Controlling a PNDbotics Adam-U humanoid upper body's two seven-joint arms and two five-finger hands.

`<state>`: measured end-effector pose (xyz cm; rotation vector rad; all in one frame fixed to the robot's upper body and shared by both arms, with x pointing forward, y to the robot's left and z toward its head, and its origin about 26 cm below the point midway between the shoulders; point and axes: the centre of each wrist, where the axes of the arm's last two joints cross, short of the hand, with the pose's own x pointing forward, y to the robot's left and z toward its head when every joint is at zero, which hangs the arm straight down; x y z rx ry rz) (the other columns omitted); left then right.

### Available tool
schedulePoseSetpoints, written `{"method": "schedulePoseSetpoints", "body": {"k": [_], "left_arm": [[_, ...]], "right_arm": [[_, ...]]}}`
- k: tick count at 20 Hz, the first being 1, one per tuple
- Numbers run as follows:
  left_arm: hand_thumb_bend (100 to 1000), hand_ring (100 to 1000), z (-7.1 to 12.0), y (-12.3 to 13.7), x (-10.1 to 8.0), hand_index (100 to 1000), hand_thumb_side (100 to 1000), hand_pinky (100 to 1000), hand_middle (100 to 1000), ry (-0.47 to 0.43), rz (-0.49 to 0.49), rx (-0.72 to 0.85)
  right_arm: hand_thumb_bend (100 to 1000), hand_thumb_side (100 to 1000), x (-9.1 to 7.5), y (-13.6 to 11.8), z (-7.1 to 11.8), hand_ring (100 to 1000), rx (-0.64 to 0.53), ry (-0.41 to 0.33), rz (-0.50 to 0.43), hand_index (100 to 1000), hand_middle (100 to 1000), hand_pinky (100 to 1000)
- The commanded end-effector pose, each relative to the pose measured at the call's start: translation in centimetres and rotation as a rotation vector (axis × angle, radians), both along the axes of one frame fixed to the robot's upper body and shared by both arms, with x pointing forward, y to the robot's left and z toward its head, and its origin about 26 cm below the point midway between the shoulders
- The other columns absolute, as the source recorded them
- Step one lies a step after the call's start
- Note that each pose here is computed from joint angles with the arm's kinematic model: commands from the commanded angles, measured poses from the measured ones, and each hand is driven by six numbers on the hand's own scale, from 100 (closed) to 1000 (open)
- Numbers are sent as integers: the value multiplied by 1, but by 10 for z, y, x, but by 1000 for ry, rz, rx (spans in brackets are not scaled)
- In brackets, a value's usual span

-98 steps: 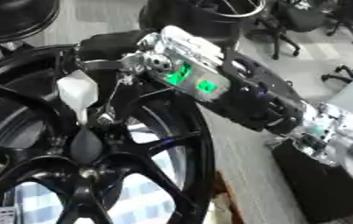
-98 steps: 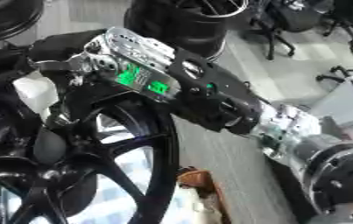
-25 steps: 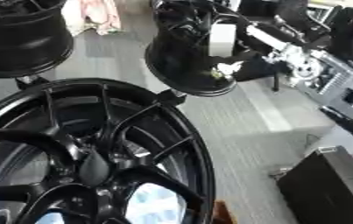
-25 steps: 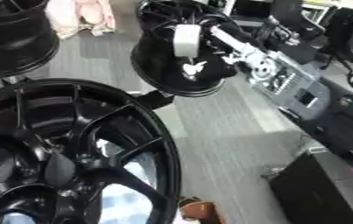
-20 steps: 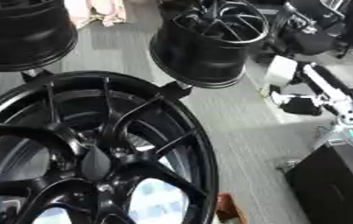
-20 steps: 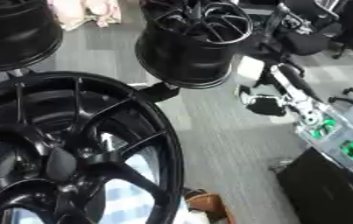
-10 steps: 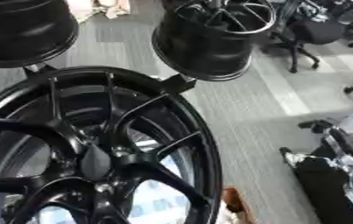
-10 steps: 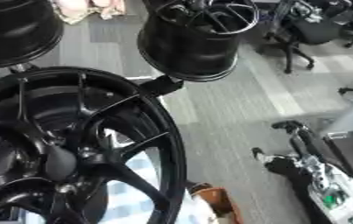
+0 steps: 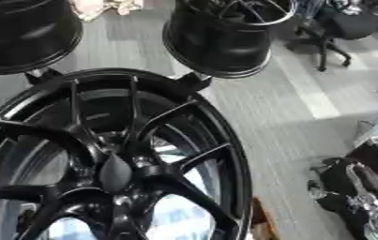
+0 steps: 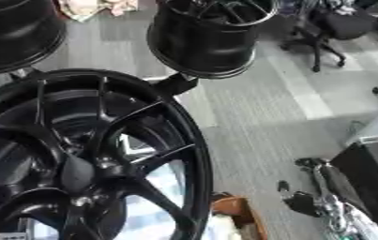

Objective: Pull the pin out of the wheel hub.

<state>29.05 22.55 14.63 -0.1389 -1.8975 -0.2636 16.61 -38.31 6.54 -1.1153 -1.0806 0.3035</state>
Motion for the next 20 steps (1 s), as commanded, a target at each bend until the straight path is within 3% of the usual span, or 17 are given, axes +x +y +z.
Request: {"method": "schedulePoseSetpoints", "body": {"k": [1, 4, 7, 9, 11, 16, 20], "left_arm": [[100, 657, 8, -3, -3, 757, 819, 807, 615, -42, -22, 1], [100, 656, 9, -3, -3, 757, 794, 807, 615, -55, -27, 5], [100, 655, 9, -2, -3, 758, 759, 807, 614, -79, -37, 6], [100, 654, 10, -1, -3, 758, 733, 806, 613, -101, -46, 7], [100, 654, 11, 0, -3, 760, 713, 807, 614, -126, -54, 5], [100, 655, 13, 3, -2, 768, 672, 807, 615, -181, -68, 3], [100, 655, 14, 7, -2, 771, 654, 808, 616, -212, -66, 3]], "right_arm": [[100, 497, 5, 6, 2, 711, 0, -149, -9, 793, 737, 798], [100, 458, 16, 24, -2, 661, 37, -351, 46, 774, 720, 771], [100, 535, 35, 47, 1, 639, 100, -638, 112, 768, 717, 749], [100, 547, 45, 60, 5, 630, 135, -791, 153, 768, 719, 747], [100, 569, 54, 71, 8, 630, 148, -897, 193, 770, 726, 749], [100, 574, 64, 87, 13, 627, 140, -1000, 290, 782, 751, 746], [100, 573, 63, 89, 12, 619, 137, -1021, 301, 777, 739, 745]]}}
